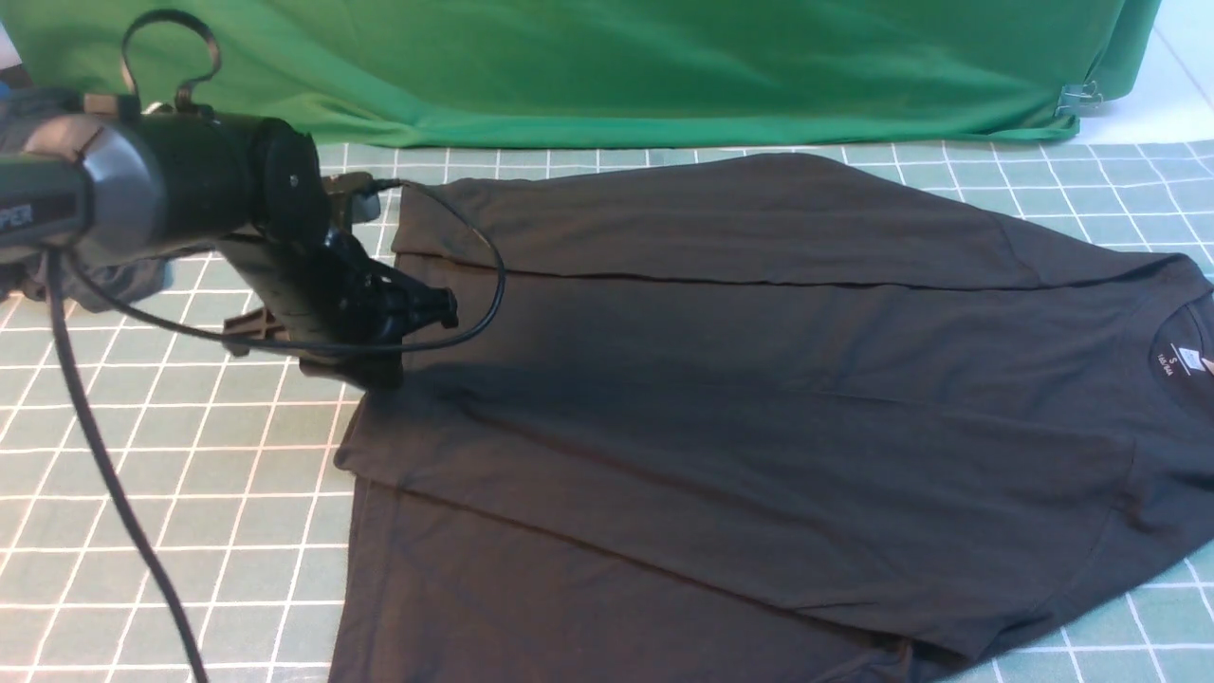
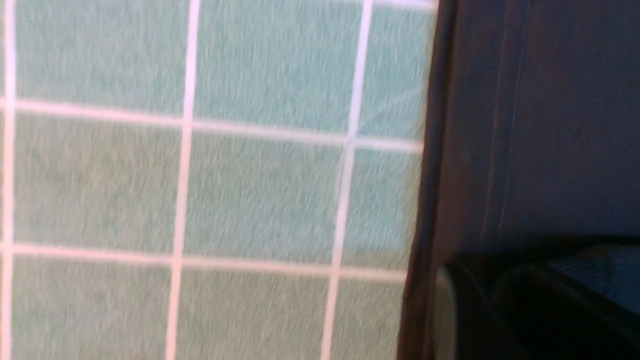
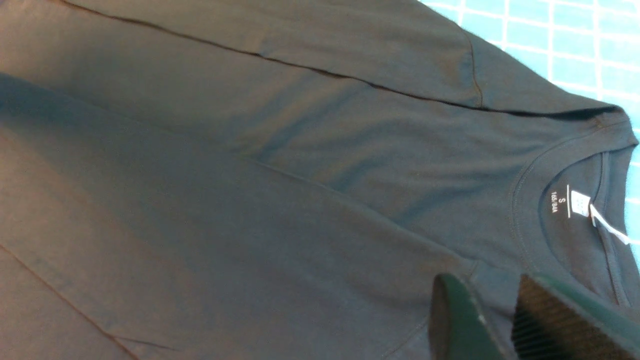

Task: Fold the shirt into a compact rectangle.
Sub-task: 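Fold the left side of the black T-shirt inward over its body, then grab the top left corner of the dark shirt with the left gripper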

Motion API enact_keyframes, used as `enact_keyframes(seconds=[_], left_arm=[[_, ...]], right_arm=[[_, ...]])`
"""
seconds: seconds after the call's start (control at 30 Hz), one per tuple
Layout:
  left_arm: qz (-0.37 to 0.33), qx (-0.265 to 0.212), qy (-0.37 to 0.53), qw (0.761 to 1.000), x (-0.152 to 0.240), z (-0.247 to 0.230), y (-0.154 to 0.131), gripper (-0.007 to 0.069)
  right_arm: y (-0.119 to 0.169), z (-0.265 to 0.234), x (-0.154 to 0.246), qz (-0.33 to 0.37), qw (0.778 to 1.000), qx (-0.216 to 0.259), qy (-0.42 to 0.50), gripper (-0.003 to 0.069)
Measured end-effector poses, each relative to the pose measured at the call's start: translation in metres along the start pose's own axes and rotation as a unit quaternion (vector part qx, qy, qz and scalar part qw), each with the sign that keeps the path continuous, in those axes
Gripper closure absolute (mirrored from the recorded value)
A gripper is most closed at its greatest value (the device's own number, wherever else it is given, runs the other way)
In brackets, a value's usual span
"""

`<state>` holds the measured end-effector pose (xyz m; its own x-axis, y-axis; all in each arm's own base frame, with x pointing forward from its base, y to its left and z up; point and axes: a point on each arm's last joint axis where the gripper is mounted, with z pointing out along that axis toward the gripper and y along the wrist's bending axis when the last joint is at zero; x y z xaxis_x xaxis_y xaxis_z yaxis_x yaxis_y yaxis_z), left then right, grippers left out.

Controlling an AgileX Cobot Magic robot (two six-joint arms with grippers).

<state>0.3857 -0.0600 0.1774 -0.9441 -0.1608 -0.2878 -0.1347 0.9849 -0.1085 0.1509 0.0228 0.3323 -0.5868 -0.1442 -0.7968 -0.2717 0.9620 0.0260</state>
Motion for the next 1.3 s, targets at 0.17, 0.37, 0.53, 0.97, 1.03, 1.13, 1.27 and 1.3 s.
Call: enact_keyframes(seconds=[0.17,0.37,0.53,0.97,1.03,1.13,1.27,1.3], left_arm=[[-0.032,0.027,-0.088,0.995,-0.042,-0.026,-0.004,0.0297],[-0.113,0.071,-0.084,0.988,-0.085,-0.004,-0.002,0.0247],[-0.144,0.095,-0.032,0.985,-0.091,0.041,-0.009,0.0267],[-0.210,0.154,-0.080,0.962,-0.105,0.064,-0.015,0.0281],[-0.214,0.157,-0.086,0.960,-0.106,0.066,-0.015,0.0305],[-0.222,0.160,-0.086,0.958,-0.106,0.070,-0.016,0.0410],[-0.220,0.162,-0.085,0.958,-0.106,0.073,-0.016,0.0583],[-0.219,0.161,-0.085,0.959,-0.106,0.073,-0.015,0.0599]], right_arm=[[0.000,0.000,-0.001,0.000,1.000,0.002,-0.004,0.0476],[-0.001,0.000,-0.003,0.000,1.000,0.006,-0.014,0.0475],[-0.002,0.000,-0.004,0.000,1.000,0.010,-0.024,0.0474],[-0.004,0.007,0.002,0.003,0.999,0.018,-0.030,0.0471],[-0.004,0.007,0.002,0.003,0.999,0.018,-0.030,0.0471],[-0.004,0.007,0.002,0.003,0.999,0.018,-0.030,0.0471],[-0.004,0.007,0.002,0.003,0.999,0.018,-0.030,0.0467],[-0.004,0.007,0.002,0.003,0.999,0.018,-0.030,0.0466]])
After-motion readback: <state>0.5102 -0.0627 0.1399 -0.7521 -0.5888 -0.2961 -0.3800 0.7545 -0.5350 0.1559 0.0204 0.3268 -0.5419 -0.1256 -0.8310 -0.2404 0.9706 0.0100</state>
